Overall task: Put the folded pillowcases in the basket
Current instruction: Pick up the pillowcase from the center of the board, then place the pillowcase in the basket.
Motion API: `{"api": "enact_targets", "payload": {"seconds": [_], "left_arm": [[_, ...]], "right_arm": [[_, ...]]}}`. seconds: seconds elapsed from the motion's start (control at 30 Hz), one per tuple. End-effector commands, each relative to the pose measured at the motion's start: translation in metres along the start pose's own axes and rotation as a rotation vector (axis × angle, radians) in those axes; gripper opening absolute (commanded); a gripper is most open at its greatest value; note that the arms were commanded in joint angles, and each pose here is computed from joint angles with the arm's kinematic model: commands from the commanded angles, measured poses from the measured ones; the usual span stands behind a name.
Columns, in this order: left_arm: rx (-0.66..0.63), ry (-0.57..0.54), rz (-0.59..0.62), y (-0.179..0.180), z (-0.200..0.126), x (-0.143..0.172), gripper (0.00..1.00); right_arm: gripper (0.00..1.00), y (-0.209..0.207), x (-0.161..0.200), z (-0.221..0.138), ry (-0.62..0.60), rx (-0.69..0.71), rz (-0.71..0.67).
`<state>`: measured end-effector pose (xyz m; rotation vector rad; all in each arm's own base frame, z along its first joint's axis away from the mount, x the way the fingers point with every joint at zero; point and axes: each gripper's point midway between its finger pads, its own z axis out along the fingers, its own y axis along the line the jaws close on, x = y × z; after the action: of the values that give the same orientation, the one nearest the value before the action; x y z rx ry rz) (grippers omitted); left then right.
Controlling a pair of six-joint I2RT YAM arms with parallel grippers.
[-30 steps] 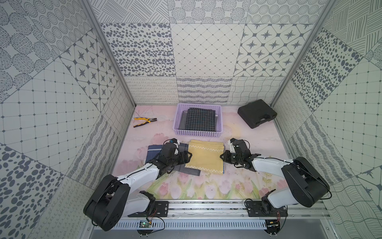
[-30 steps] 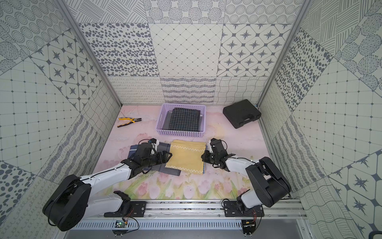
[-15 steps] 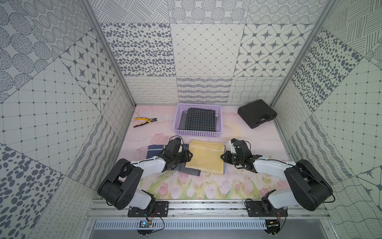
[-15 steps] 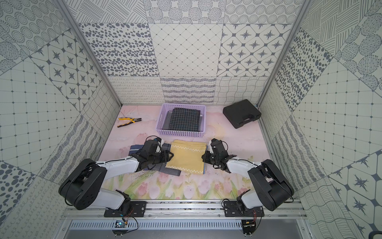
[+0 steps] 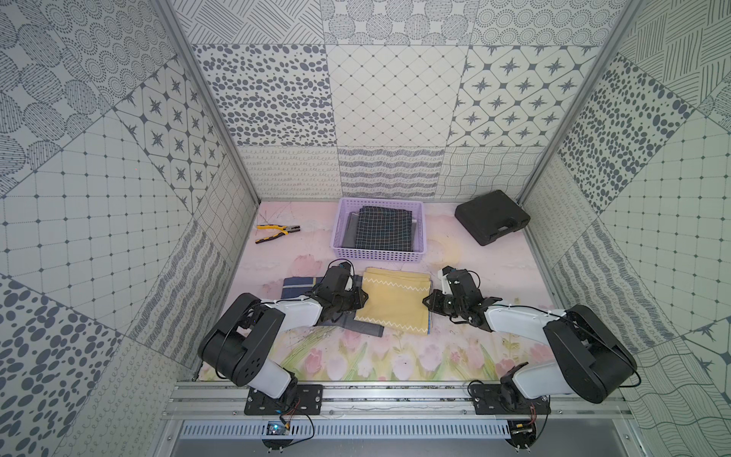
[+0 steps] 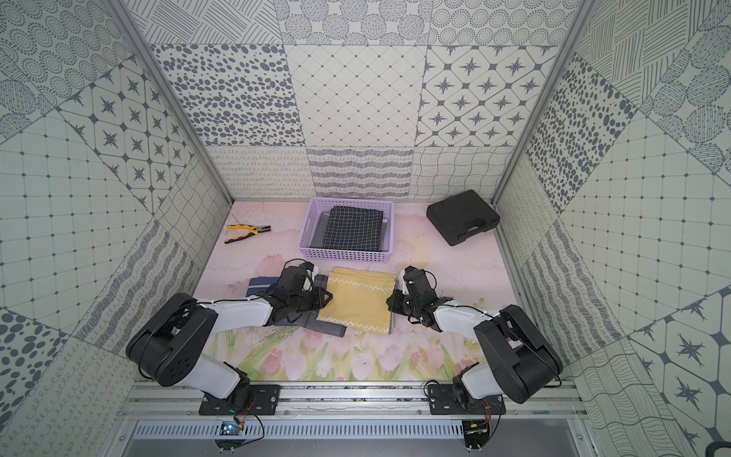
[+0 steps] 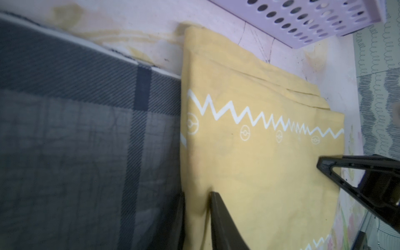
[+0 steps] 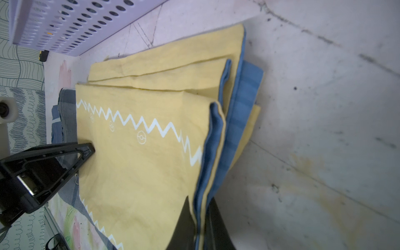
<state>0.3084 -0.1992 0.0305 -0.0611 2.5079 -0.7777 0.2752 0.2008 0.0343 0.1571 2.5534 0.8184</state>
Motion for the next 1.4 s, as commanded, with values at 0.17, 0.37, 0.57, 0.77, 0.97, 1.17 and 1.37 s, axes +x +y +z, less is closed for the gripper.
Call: {"api": "enact_targets", "payload": {"seconds": [0.17,0.37,0.57,0.77,0.97,1.17,1.37], "left_arm": [[0.015,0.011,0.004,-0.002,0.000,0.004,0.00],[0.029,-0.015,0.000,-0.007,-0.006,-0.001,0.00],[0.050,-0.053,0.004,-0.017,-0.019,-0.010,0.00],[0.073,-0.092,0.014,-0.027,-0.037,-0.019,0.00],[0.082,-0.133,0.056,-0.040,-0.058,-0.032,0.00],[0.114,-0.181,0.077,-0.054,-0.079,-0.043,0.00],[0.117,-0.210,0.106,-0.064,-0.093,-0.053,0.00]], "right_arm": [[0.00,0.002,-0.004,-0.003,-0.031,-0.006,-0.019],[0.00,0.004,-0.005,-0.006,-0.039,-0.011,-0.030],[0.00,0.010,-0.012,-0.017,-0.074,-0.023,-0.044],[0.00,0.022,-0.025,-0.040,-0.155,-0.048,-0.059],[0.00,0.033,-0.037,-0.068,-0.236,-0.067,-0.085],[0.00,0.044,-0.046,-0.091,-0.291,-0.093,-0.121],[0.00,0.055,-0.055,-0.103,-0.317,-0.100,-0.151]]}}
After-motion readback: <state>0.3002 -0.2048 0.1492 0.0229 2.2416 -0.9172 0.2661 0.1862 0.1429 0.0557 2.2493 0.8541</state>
